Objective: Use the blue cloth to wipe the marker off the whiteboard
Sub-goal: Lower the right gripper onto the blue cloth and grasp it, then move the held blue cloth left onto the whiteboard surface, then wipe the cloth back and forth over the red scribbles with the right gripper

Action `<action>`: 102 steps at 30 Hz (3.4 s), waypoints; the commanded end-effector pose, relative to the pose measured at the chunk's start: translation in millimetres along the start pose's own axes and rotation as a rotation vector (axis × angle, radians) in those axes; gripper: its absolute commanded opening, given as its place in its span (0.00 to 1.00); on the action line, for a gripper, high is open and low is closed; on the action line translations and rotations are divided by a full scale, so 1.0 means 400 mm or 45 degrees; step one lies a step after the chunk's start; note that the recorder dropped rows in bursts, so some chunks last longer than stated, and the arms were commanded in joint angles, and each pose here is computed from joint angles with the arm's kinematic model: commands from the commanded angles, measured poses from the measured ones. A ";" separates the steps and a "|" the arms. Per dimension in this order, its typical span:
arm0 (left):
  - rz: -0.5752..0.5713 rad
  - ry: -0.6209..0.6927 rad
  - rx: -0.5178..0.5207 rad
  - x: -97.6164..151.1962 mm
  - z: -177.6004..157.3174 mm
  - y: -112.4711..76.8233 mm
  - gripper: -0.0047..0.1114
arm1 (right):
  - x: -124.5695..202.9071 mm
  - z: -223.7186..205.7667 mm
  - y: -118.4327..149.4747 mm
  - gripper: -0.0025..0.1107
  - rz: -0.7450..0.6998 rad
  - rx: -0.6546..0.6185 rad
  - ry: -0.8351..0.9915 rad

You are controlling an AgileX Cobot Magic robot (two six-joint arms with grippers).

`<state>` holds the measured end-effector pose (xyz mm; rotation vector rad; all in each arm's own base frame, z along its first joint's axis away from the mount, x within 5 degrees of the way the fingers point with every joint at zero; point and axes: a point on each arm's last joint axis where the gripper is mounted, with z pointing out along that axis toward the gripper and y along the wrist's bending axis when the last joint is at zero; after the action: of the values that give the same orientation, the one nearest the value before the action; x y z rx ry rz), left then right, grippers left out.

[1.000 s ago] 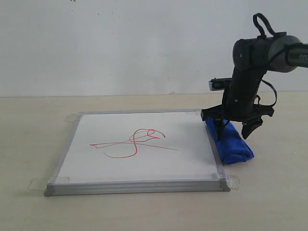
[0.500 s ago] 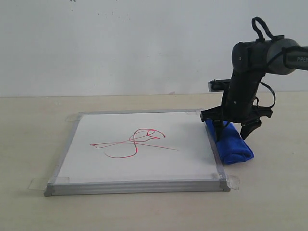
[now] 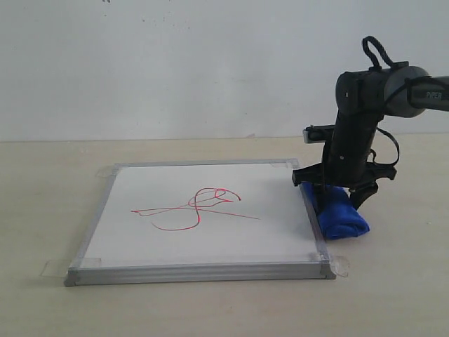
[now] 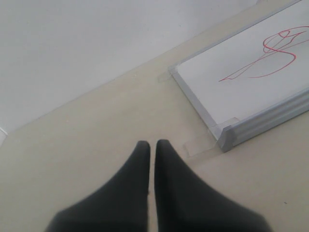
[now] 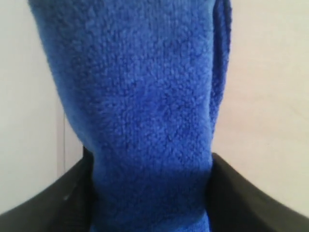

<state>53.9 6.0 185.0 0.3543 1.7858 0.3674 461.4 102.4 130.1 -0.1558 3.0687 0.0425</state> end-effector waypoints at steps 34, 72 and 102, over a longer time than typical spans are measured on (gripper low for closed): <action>0.011 -0.001 -0.005 0.002 0.000 0.000 0.07 | 0.005 -0.201 0.216 0.02 -0.459 -0.129 -0.250; 0.011 -0.001 -0.005 0.002 0.000 0.000 0.07 | -0.014 0.007 0.308 0.02 -0.368 -0.109 -0.017; 0.011 -0.001 -0.005 0.002 0.000 0.000 0.07 | -0.003 0.002 0.359 0.02 -0.399 0.001 -0.099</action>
<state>53.9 6.1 185.0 0.3566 1.7854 0.3709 433.2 273.5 140.1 -0.7127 2.9183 0.2449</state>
